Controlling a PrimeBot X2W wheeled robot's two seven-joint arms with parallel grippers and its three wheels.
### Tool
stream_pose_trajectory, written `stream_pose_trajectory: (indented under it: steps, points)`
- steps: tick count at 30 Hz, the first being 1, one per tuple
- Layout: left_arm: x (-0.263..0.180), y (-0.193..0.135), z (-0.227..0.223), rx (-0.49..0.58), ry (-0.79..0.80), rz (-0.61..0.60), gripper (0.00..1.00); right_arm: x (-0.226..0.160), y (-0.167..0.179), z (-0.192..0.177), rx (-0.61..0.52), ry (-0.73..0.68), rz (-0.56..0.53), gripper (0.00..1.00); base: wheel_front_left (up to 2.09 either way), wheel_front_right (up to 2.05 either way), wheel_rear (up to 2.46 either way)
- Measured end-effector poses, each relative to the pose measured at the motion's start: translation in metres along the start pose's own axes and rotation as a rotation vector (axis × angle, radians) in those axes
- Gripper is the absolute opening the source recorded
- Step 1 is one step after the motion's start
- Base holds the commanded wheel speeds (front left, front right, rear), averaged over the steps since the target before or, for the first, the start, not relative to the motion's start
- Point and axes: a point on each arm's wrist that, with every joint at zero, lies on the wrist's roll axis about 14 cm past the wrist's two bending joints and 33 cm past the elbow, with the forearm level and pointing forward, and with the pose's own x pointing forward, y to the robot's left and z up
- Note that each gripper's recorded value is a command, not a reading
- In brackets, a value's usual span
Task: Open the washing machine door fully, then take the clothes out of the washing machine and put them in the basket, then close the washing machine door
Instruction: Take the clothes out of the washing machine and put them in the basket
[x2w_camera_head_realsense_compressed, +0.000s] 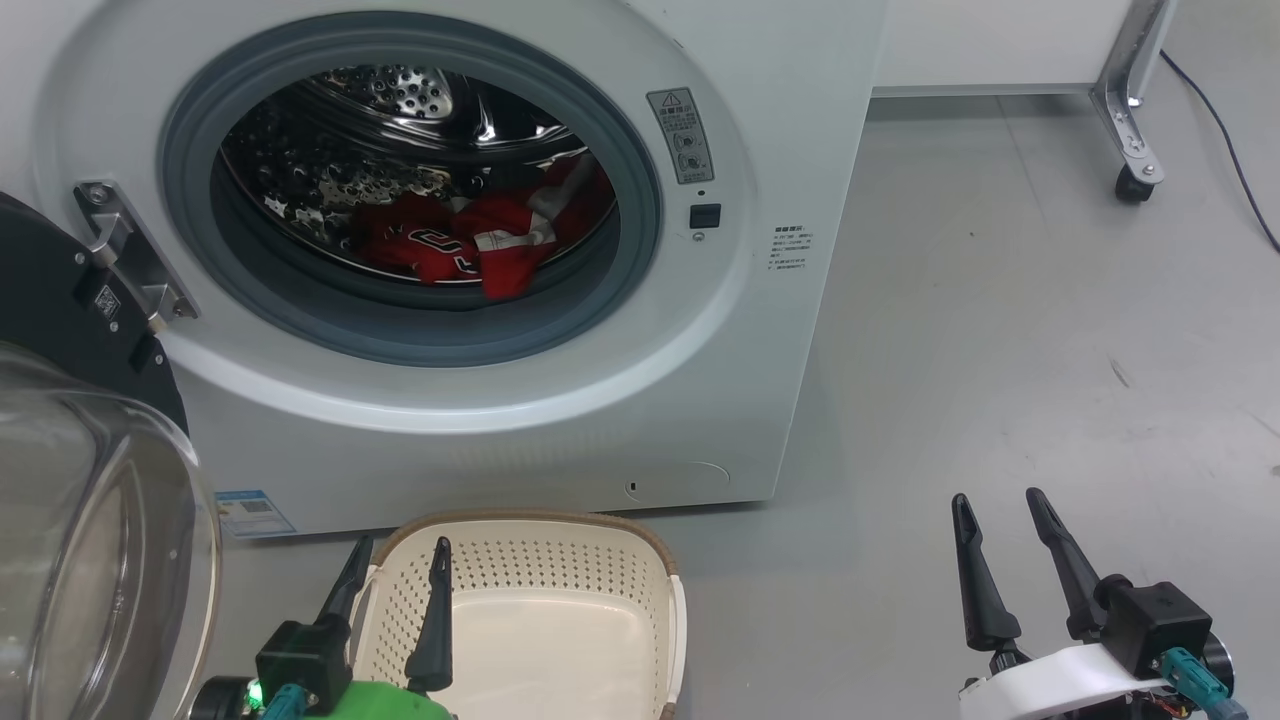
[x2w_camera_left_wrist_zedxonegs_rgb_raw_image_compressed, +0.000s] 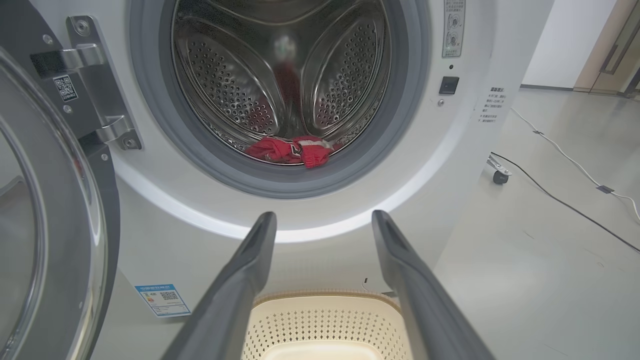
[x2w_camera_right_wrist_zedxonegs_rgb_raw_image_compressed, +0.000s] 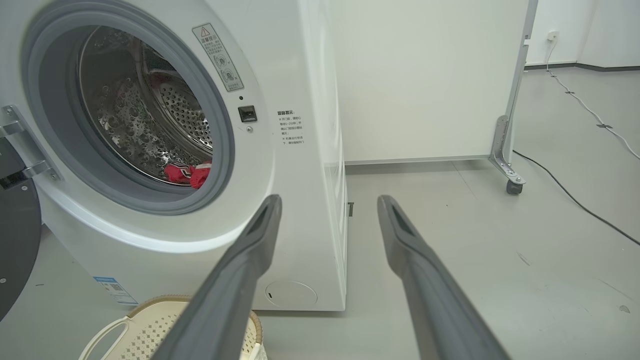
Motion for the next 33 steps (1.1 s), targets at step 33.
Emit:
stream_pose_trajectory:
  steps: [33]
  points:
    - [0.068, -0.026, -0.041, -0.048, 0.161, -0.114, 1.0, 0.049, -0.005, -0.023, -0.008, 0.052, 0.02, 1.0, 0.0, 0.0, 0.0]
